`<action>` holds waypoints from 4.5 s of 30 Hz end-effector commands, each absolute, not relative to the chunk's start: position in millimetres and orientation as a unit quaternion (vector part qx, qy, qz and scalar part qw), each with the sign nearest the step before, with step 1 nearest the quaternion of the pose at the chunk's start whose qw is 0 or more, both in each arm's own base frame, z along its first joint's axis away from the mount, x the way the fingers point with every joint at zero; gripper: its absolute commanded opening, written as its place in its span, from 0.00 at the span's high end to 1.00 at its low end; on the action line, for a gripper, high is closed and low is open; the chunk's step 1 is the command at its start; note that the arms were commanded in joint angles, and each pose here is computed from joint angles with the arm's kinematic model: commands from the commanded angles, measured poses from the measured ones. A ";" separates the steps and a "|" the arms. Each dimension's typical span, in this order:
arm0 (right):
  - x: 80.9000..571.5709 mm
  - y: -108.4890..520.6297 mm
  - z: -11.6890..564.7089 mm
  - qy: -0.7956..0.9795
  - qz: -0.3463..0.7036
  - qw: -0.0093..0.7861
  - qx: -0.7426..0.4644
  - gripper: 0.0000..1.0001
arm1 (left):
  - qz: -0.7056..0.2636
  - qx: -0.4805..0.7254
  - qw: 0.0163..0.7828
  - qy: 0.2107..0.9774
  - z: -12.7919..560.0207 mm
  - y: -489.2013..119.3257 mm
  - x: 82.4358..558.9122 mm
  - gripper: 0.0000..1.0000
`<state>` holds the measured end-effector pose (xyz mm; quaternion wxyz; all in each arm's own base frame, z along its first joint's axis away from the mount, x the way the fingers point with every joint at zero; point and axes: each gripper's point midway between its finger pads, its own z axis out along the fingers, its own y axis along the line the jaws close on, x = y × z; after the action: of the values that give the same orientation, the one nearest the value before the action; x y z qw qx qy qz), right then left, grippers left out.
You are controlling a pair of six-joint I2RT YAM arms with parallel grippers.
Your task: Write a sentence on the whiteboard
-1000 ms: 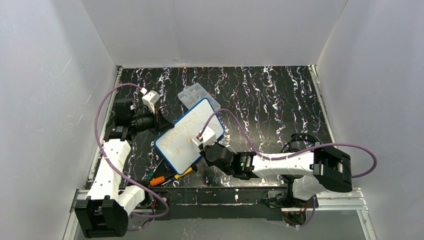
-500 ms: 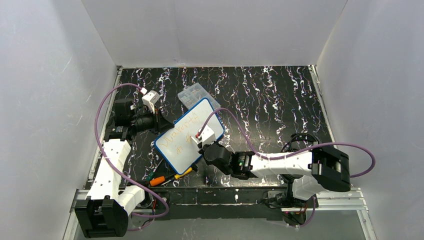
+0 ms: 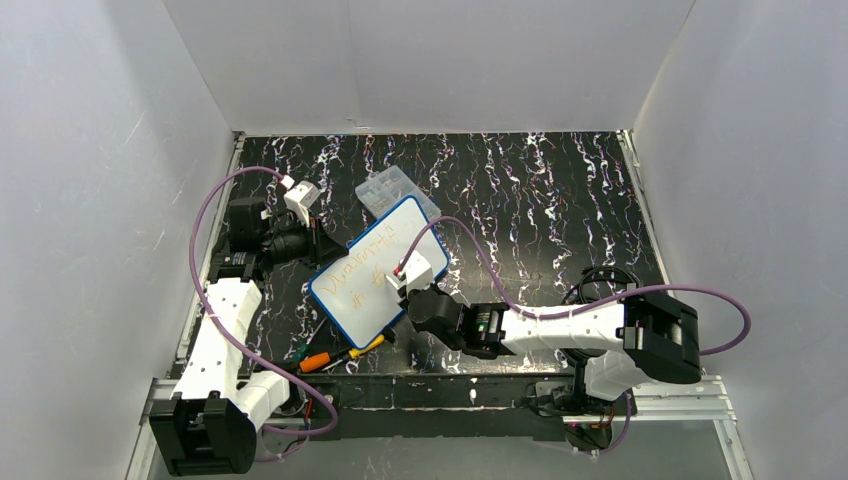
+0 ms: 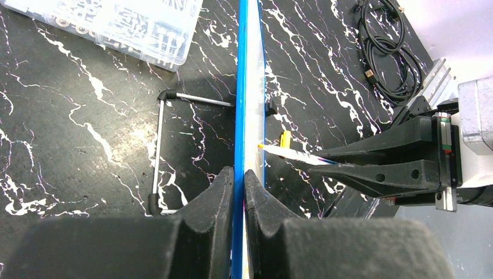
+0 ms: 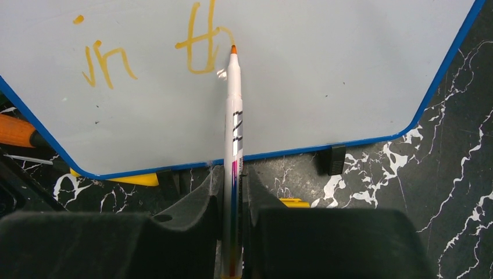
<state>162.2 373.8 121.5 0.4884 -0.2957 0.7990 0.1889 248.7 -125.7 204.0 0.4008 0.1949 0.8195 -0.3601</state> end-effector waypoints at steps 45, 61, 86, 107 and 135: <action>183.8 376.3 132.5 0.793 0.180 0.509 -0.282 0.99 | -0.375 0.205 0.397 0.812 208.2 -131.4 238.1 1.00; 195.7 380.2 143.1 0.778 0.187 0.522 -0.293 0.99 | -0.374 0.205 0.397 0.812 208.4 -131.2 238.8 1.00; 166.1 364.8 102.6 0.804 0.197 0.461 -0.318 0.99 | -0.375 0.205 0.397 0.812 208.1 -131.2 238.1 1.00; 180.7 357.1 117.6 0.808 0.171 0.486 -0.286 0.99 | -0.374 0.205 0.399 0.812 208.9 -131.2 238.1 1.00; 225.7 345.5 127.8 0.806 0.191 0.485 -0.282 0.99 | -0.373 0.204 0.396 0.814 207.2 -130.8 239.9 1.00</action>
<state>219.8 334.9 116.6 0.4720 -0.2839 0.8155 0.1776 248.2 -125.4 204.4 0.4020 0.1948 0.8198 -0.3583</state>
